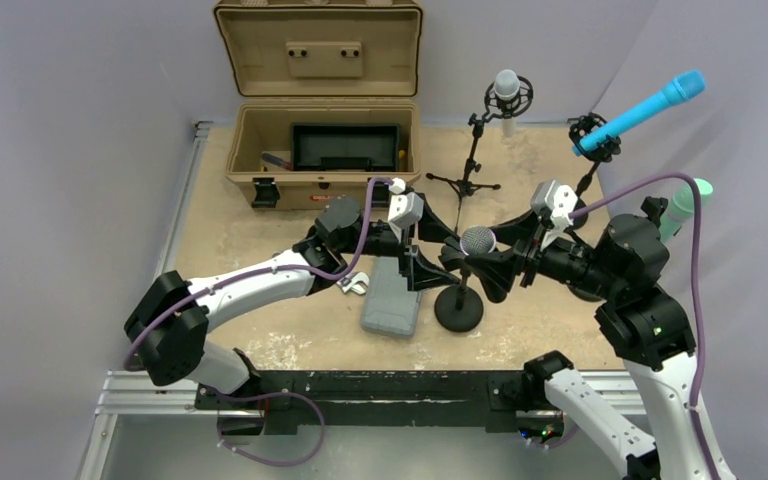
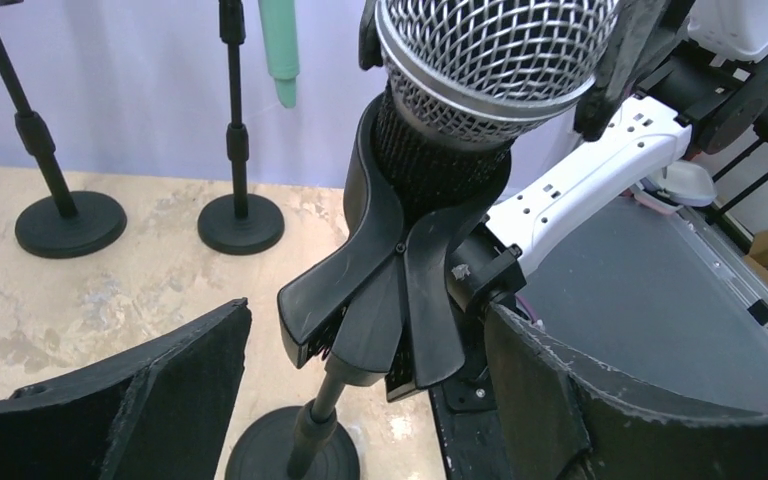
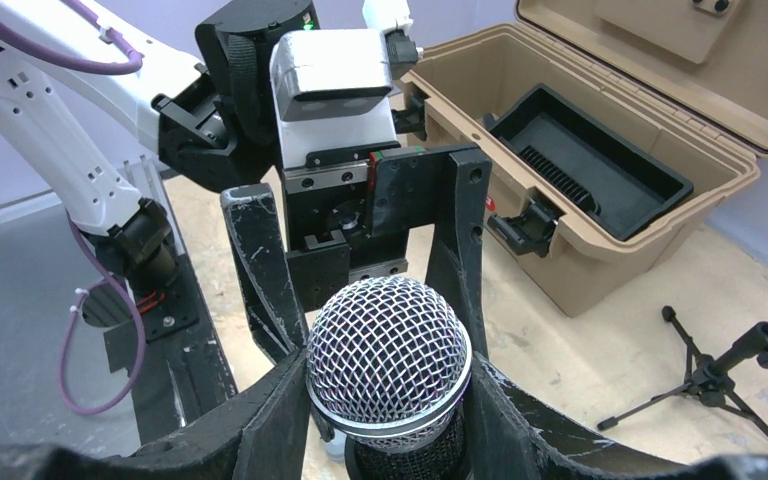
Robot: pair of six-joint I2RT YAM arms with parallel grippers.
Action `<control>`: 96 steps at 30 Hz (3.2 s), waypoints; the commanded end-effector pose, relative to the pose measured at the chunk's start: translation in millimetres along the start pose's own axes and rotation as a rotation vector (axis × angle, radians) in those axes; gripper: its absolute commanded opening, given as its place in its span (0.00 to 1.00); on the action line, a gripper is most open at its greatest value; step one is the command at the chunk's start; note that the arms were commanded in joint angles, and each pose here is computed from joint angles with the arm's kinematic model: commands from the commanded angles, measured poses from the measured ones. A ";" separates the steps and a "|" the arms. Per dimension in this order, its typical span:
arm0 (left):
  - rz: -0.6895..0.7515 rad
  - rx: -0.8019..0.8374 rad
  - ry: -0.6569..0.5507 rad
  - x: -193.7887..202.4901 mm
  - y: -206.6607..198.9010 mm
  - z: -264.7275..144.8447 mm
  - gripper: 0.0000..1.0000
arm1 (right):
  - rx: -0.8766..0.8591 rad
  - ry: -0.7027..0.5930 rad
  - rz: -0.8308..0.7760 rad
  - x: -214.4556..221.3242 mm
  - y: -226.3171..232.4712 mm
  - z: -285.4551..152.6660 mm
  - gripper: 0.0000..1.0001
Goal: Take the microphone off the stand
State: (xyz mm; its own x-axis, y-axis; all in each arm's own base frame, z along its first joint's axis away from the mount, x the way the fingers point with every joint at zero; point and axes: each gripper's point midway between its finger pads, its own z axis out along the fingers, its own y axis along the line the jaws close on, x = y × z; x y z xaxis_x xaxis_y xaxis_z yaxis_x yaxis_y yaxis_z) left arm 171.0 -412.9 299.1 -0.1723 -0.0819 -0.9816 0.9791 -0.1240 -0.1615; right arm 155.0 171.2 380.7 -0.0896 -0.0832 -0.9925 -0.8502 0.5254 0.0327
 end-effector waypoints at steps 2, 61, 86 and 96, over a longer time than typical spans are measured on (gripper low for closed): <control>0.091 0.054 -0.070 -29.5 -12.8 9.5 0.81 | -0.027 -0.100 -0.101 -30.8 4.8 -1.9 0.00; 0.014 -0.081 0.208 12.4 7.0 3.0 0.00 | -0.416 -0.341 -0.249 -140.5 55.7 2.4 0.00; -0.008 -0.182 0.070 -3.7 5.4 -11.4 0.93 | -0.120 -0.247 -0.233 -94.9 14.9 3.2 0.00; 0.035 -0.135 0.024 -21.3 1.1 -3.1 0.96 | -0.114 -0.233 -0.222 -89.6 14.8 2.2 0.00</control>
State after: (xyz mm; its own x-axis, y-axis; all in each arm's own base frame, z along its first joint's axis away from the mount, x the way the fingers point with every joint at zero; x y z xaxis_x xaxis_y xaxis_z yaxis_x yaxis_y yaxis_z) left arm 178.6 -405.5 282.9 -0.2108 0.0325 -0.9770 0.9766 0.0506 -0.2090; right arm 146.8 189.9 453.9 0.1210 0.0123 -0.9926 -0.9121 0.3959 -0.1062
